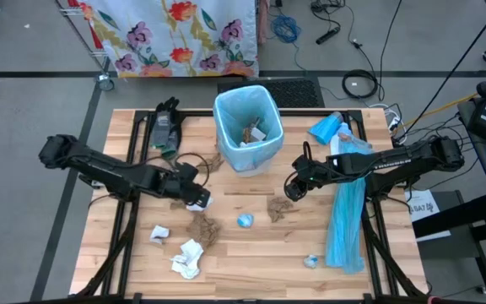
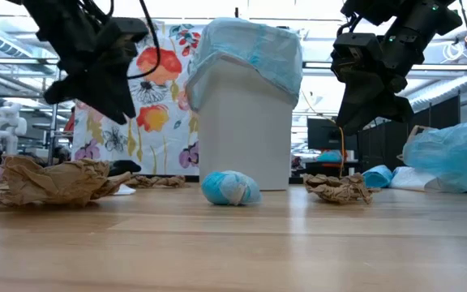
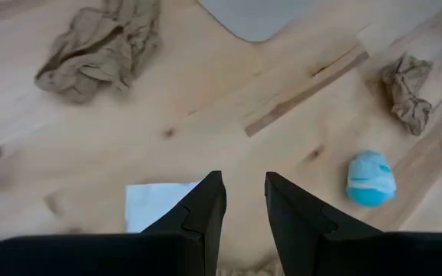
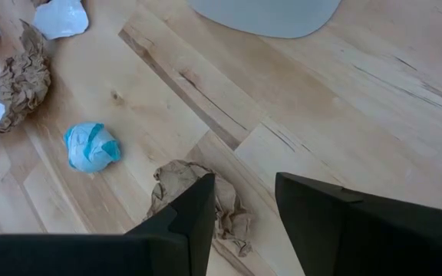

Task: Place trash/remove bag and relplace
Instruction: Put the blue plastic into the trash bin

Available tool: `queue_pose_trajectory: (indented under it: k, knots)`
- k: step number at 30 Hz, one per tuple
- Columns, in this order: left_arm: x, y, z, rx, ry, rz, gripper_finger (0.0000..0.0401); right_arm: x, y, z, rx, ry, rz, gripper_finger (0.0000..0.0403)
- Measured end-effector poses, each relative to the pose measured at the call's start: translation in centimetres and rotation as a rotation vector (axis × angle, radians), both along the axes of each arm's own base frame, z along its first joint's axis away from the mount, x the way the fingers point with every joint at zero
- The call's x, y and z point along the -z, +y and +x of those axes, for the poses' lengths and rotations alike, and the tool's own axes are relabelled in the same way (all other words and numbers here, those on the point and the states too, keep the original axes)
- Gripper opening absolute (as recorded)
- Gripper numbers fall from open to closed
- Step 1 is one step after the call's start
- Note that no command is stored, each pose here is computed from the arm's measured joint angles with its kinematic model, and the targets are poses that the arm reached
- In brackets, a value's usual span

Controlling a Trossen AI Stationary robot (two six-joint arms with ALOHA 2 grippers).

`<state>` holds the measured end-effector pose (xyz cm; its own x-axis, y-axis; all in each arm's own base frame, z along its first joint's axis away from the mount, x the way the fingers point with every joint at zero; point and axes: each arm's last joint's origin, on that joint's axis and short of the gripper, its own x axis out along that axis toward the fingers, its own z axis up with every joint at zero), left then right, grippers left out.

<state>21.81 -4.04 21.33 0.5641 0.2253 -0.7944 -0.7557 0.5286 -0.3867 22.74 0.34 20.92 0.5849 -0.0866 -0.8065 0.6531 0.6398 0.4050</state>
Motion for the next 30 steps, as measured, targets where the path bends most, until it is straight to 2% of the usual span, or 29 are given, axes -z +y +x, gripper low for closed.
queue_pose_trajectory:
  k: [5, 12, 16, 21, 24, 30]
  knots:
    - [1.2, -0.3, 1.0, -0.024, 0.016, -0.017, 0.0119, 0.0, 0.0, 0.0, -0.001, 0.000, 0.001, 0.0130]
    - [2.6, -0.6, 2.0, -0.034, 0.049, -0.080, 0.0189, 0.0, 0.0, 0.0, -0.001, 0.000, 0.001, 0.0130]
    - [2.3, -1.1, 3.3, 0.054, -0.056, -0.103, 0.0218, 0.0, 0.0, 0.0, -0.001, 0.000, 0.000, 0.0130]
    - [1.1, -1.6, 5.5, 0.156, -0.284, -0.098, 0.0223, 0.0, 0.0, 0.0, -0.014, 0.001, -0.009, 0.0130]
    - [1.5, -1.6, 6.4, 0.179, -0.274, -0.073, 0.0223, 0.0, 0.0, 0.0, -0.015, 0.001, -0.010, 0.0130]
    - [2.0, -2.3, 8.9, 0.306, -0.229, -0.058, 0.0223, 0.0, 0.0, 0.0, -0.016, 0.002, -0.010, 0.0130]
